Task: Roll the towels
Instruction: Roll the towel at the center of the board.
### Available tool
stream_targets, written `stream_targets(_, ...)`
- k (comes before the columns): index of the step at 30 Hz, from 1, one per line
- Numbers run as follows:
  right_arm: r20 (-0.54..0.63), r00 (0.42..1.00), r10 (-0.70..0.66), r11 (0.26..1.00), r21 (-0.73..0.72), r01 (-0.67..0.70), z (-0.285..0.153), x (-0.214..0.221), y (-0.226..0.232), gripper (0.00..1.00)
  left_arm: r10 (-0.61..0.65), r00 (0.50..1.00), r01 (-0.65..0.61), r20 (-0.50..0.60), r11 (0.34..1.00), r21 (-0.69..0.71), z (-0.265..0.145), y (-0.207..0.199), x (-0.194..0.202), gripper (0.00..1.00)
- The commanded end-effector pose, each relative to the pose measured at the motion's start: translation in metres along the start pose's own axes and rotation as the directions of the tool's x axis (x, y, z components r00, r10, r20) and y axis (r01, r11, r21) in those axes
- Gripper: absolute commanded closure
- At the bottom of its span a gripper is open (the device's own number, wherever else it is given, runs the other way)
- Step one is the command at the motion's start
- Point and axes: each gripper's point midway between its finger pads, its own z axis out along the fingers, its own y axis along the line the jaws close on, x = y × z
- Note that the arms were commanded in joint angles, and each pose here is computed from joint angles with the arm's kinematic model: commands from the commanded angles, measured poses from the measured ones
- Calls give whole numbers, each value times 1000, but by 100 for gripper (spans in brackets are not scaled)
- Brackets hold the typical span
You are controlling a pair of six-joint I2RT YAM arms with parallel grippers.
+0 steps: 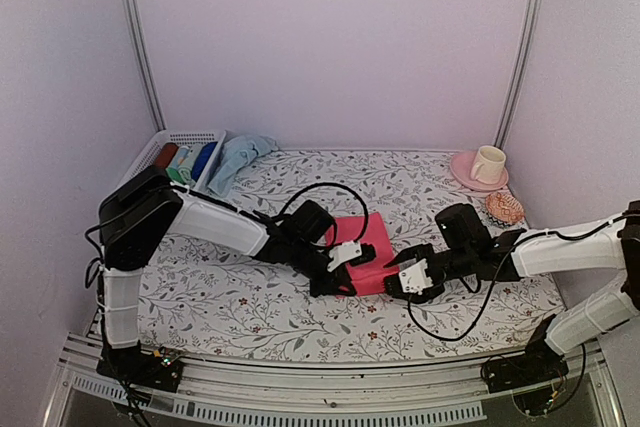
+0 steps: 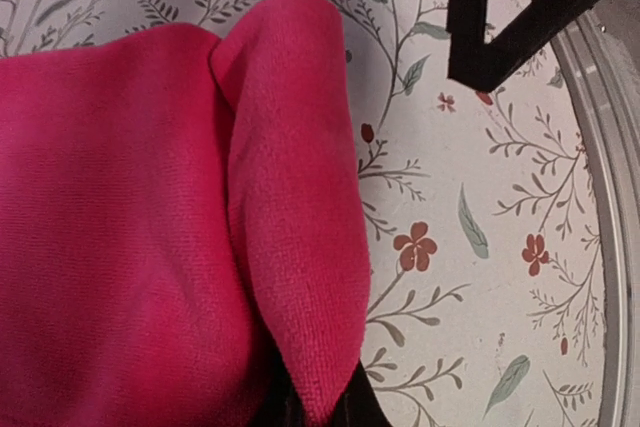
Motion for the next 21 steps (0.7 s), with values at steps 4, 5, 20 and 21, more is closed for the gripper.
stream_targets(4,-106,994,-20,993,118,32,28,10,-17,38,-150,975,168,-164,981,96,16,-10,59,100)
stream_targets(5,-112,994,-19,994,109,31,32,10,-15,41,-158,974,175,-164,980,98,16,-9,59,100)
stream_targets(20,-231,973,-4,997,78,22,57,30,-3,74,-198,966,219,-164,968,125,13,-6,64,95)
stream_targets(21,-236,972,-2,997,76,21,58,31,-4,78,-197,967,218,-163,969,120,12,-6,64,89)
